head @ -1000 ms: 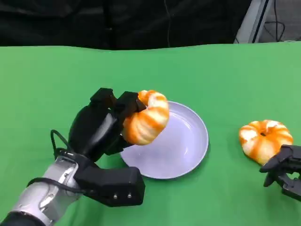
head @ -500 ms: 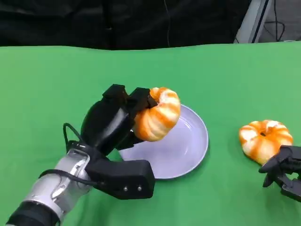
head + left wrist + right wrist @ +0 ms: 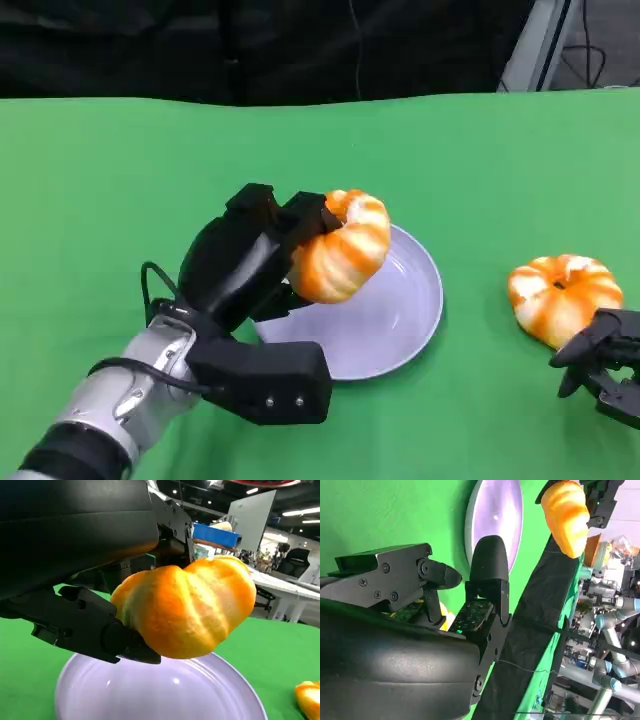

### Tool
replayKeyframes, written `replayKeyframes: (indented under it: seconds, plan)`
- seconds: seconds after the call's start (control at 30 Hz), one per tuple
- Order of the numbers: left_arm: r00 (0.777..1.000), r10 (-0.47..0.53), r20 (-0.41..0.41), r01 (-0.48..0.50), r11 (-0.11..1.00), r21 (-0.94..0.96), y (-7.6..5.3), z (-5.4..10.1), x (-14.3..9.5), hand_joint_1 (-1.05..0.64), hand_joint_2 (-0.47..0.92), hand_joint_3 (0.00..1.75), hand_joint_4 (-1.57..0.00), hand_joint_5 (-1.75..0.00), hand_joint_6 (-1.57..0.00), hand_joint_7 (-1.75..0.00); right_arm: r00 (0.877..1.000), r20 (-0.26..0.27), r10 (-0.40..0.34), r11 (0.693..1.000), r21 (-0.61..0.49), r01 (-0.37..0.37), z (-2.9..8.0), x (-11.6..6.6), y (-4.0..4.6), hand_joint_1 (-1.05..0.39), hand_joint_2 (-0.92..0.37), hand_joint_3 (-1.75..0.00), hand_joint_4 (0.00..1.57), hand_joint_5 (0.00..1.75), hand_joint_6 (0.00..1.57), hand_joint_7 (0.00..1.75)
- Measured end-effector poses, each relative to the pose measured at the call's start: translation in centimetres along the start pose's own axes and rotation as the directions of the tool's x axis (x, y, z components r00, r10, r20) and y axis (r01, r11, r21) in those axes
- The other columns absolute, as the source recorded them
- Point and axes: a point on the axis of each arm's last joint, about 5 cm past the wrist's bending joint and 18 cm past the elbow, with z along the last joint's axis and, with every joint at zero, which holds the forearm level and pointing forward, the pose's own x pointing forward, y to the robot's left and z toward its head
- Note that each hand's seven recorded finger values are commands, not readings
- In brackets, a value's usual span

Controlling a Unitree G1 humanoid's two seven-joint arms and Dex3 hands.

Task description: Grasp the bread from the table and place it into the plate.

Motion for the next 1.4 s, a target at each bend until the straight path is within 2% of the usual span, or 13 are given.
replayKeyframes:
  seconds: [0.03,0.13,0.23,0.27,0.43,0.63,1.0,1.33,1.4]
  plan:
    - [1.000,0.000,0.002,0.000,1.000,0.000,0.0,0.0,0.0,-0.17,0.92,0.10,-0.47,-0.89,-0.77,-0.35,1.000,0.000,-0.001,1.000,0.000,0.001,0.0,0.0,0.00,0.08,-0.86,-0.58,0.88,1.36,0.97,0.87]
    - [1.000,-0.004,0.006,0.004,1.000,0.005,0.0,0.0,0.0,-0.20,0.92,0.10,-0.63,-0.50,-0.83,-0.07,1.000,0.000,-0.002,1.000,0.000,0.002,0.0,0.0,0.00,0.08,-0.86,-0.58,0.88,1.36,0.97,0.88]
    - [1.000,-0.013,0.013,0.013,1.000,0.019,0.0,0.0,-0.1,-0.23,0.92,0.08,-0.73,-0.22,-0.78,-0.01,1.000,0.000,-0.002,1.000,0.000,0.002,0.0,0.0,0.01,0.07,-0.85,-0.59,0.88,1.36,0.97,0.88]
    - [1.000,-0.016,0.017,0.016,1.000,0.027,-0.1,0.0,-0.1,-0.24,0.92,0.07,-0.75,-0.19,-0.77,-0.01,1.000,0.000,-0.002,1.000,0.000,0.002,0.0,0.0,0.01,0.07,-0.85,-0.59,0.88,1.36,0.97,0.88]
    - [1.000,-0.019,0.025,0.018,0.999,0.044,0.0,-0.1,-0.1,-0.29,0.92,0.05,-0.71,-0.06,-0.70,0.00,1.000,0.000,-0.002,1.000,0.000,0.002,0.0,0.0,0.01,0.08,-0.85,-0.60,0.88,1.36,0.97,0.88]
    - [0.999,-0.015,0.036,0.013,0.998,0.062,0.2,0.1,0.0,-0.40,0.92,0.03,-0.65,-0.01,-0.63,0.00,1.000,0.000,-0.001,1.000,0.000,0.001,0.0,0.0,0.02,0.08,-0.85,-0.60,0.87,1.36,0.97,0.89]
    - [0.998,-0.041,0.050,0.038,0.997,0.073,0.8,0.4,0.3,-0.67,0.89,0.00,-0.56,0.00,-0.51,0.00,1.000,0.005,0.001,1.000,-0.006,-0.001,0.0,0.0,0.03,0.08,-0.84,-0.62,0.87,1.37,0.96,0.90]
    - [0.992,-0.115,0.047,0.111,0.991,0.068,1.4,0.4,0.3,-0.74,0.87,0.00,-0.49,0.00,-0.46,0.00,1.000,0.005,0.002,1.000,-0.006,-0.002,0.0,0.0,0.05,0.08,-0.83,-0.63,0.87,1.37,0.96,0.90]
    - [0.992,-0.121,0.045,0.118,0.991,0.063,1.5,0.4,0.4,-0.81,0.89,0.01,-0.44,0.00,-0.41,0.00,1.000,0.005,0.002,1.000,-0.006,-0.002,0.0,0.0,0.05,0.08,-0.84,-0.62,0.87,1.36,0.96,0.90]
